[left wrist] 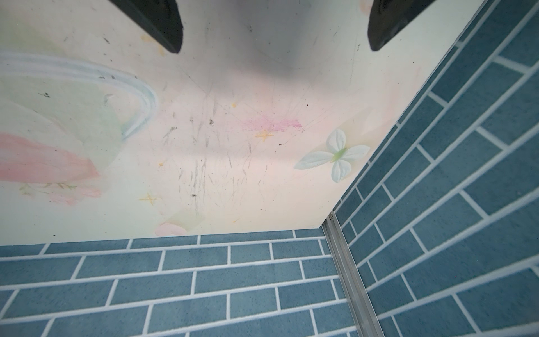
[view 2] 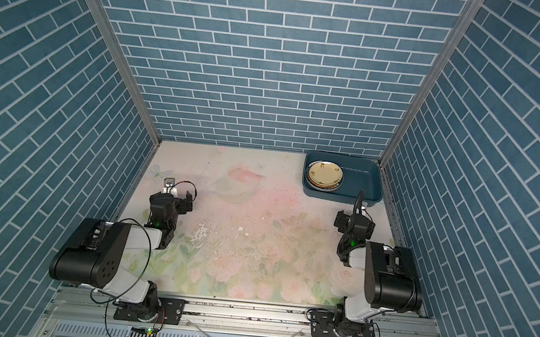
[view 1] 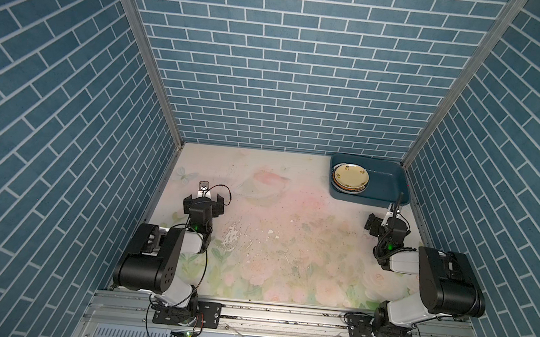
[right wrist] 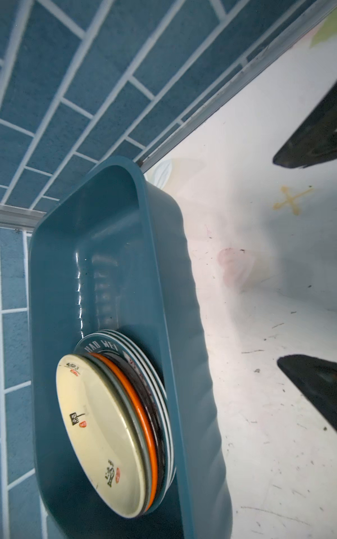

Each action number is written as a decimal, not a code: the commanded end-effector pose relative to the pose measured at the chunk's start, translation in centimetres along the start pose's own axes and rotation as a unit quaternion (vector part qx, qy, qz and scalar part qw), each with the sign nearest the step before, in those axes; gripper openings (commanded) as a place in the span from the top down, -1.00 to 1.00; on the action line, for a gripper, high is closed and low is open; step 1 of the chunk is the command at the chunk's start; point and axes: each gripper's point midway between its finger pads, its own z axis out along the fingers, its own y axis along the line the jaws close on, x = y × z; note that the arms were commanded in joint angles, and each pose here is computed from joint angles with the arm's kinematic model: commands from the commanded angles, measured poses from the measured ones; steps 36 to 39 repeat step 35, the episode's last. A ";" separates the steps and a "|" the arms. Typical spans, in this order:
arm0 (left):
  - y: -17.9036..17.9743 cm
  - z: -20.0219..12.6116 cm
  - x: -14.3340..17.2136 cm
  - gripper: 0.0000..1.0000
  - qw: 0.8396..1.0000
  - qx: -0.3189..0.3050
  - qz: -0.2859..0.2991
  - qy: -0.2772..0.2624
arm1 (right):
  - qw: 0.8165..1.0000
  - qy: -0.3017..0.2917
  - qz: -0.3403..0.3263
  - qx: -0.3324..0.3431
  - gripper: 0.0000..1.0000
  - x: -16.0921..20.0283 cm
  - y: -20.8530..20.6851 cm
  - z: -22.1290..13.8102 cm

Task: Place the plates into the plastic bin on the countertop
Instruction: Reset both arms

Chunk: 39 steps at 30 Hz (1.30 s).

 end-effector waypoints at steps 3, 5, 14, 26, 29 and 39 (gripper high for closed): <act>0.0 0.0 0.0 -0.99 1.000 0.001 -0.004 -0.002 | 1.000 -0.021 -0.006 -0.012 -0.98 -1.4 0.2 0.3; 0.1 0.0 0.0 -0.99 1.000 0.001 -0.004 -0.002 | 1.000 -0.021 -0.005 -0.013 -0.98 -1.4 0.2 0.4; 0.1 0.0 -0.1 -0.99 1.000 0.001 -0.004 -0.002 | 1.000 -0.025 -0.006 -0.009 -0.98 -1.5 0.0 0.2; 0.0 0.0 -0.1 -0.99 1.000 0.001 -0.004 -0.002 | 0.999 -0.020 -0.014 -0.025 -0.98 -1.5 0.6 0.3; 0.1 0.0 -0.1 -0.99 1.000 0.001 -0.004 -0.002 | 0.999 -0.018 -0.015 -0.027 -0.98 -1.4 0.7 0.4; 0.1 0.0 -0.1 -0.99 1.000 0.001 -0.004 -0.003 | 0.999 -0.019 -0.014 -0.029 -0.98 -1.4 0.8 0.3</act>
